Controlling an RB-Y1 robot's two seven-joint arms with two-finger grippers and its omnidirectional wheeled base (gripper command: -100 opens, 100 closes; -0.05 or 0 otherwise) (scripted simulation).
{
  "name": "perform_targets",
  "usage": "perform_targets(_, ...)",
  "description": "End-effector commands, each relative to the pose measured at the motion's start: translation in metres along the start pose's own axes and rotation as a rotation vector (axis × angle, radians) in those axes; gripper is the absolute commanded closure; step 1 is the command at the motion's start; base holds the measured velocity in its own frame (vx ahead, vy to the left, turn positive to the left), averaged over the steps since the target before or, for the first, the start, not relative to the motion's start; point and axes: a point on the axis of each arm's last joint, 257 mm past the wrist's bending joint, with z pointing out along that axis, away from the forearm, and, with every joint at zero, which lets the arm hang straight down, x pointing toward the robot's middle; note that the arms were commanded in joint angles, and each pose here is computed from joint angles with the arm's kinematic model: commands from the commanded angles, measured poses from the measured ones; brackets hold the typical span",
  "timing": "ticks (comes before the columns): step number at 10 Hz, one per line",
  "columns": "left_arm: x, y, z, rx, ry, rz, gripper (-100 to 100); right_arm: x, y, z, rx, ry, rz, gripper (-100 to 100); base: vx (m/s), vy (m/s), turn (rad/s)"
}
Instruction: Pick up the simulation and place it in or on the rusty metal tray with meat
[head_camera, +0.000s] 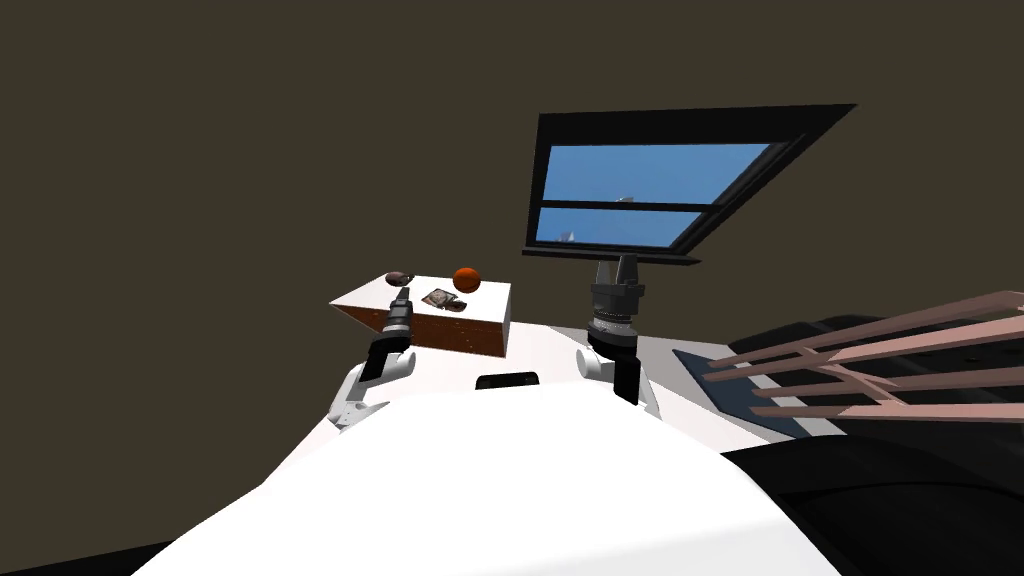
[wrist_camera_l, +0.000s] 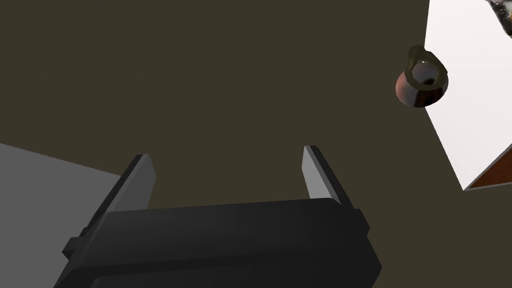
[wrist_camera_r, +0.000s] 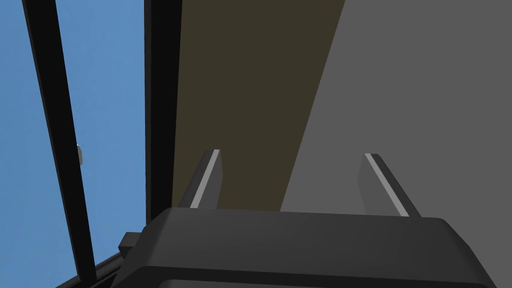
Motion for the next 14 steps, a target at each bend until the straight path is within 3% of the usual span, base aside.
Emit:
perform_targets(1, -0.003, 0.014, 0.004, -0.031, -0.003, 0.008, -100, 0.0, 0.0, 0.0, 0.0, 0.0, 0.0, 0, -0.033, -0.089, -0.065)
perform_targets(3, -0.011, 0.049, 0.007, -0.122, -0.011, 0.026, -100, 0.0, 0.0, 0.0, 0.0, 0.0, 0.0, 0, -0.017, -0.098, -0.1)
perform_targets(4, -0.011, 0.049, 0.007, -0.122, -0.011, 0.026, -100, 0.0, 0.0, 0.0, 0.0, 0.0, 0.0, 0, -0.008, -0.067, -0.042)
perform_targets(8, -0.028, 0.122, 0.002, -0.311, -0.022, 0.059, -100, 0.0, 0.0, 0.0, 0.0, 0.0, 0.0, 0, 0.015, -0.093, -0.121)
perform_targets(11, -0.033, 0.145, -0.002, -0.367, -0.023, 0.066, -100, 0.0, 0.0, 0.0, 0.0, 0.0, 0.0, 0, 0.048, -0.063, -0.048)
perform_targets(13, -0.047, 0.182, -0.012, -0.464, -0.03, 0.082, -100, 0.0, 0.0, 0.0, 0.0, 0.0, 0.0, 0, 0.075, -0.076, -0.114)
perform_targets(14, -0.046, 0.185, -0.013, -0.471, -0.029, 0.081, -100, 0.0, 0.0, 0.0, 0.0, 0.0, 0.0, 0, 0.066, -0.071, -0.034)
